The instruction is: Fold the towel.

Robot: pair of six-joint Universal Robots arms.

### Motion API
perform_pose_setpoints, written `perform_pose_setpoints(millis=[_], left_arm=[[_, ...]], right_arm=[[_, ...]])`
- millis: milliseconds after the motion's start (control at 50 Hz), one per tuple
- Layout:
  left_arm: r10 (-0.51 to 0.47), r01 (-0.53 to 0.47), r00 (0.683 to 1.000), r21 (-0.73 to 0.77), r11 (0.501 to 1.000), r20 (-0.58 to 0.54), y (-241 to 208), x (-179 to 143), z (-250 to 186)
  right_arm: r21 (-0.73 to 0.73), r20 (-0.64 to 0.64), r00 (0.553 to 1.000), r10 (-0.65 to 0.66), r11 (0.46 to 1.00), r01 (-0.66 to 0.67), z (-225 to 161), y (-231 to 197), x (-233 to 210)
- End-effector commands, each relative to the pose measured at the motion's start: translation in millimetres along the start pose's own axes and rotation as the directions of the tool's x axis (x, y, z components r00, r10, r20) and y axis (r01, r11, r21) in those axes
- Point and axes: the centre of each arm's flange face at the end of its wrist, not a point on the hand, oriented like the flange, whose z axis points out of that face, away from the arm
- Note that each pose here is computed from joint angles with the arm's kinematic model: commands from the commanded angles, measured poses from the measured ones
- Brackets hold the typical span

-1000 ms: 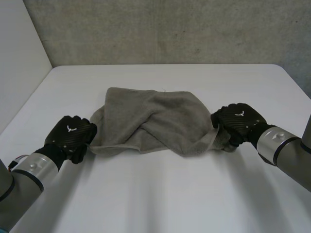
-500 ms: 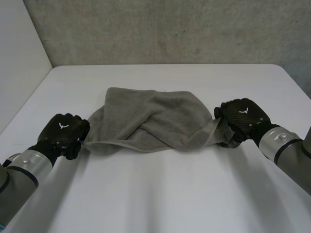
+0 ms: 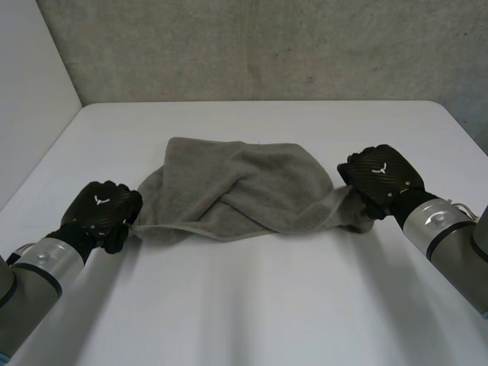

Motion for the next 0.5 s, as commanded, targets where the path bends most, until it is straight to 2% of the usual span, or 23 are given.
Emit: perform_pose_setpoints(millis=[20,420,500], left_arm=[[-0.001,0.001,1.0,-0.001,1.0,-0.002,0,0,0],[-0.001,0.001,1.0,-0.001,1.0,-0.001,1,1,0],[-0.001,0.001,1.0,-0.003,1.0,-0.003,2,2,-1]], right_arm=[[0.009,0.002,0.999,-0.036,0.999,0.036,-1,1,-4],[-0.021,0.0,1.0,-0.027,0.999,0.027,-1,4,-5],[-0.073,0.029,1.0,0.002,0.997,0.0,-14,-1,-7]])
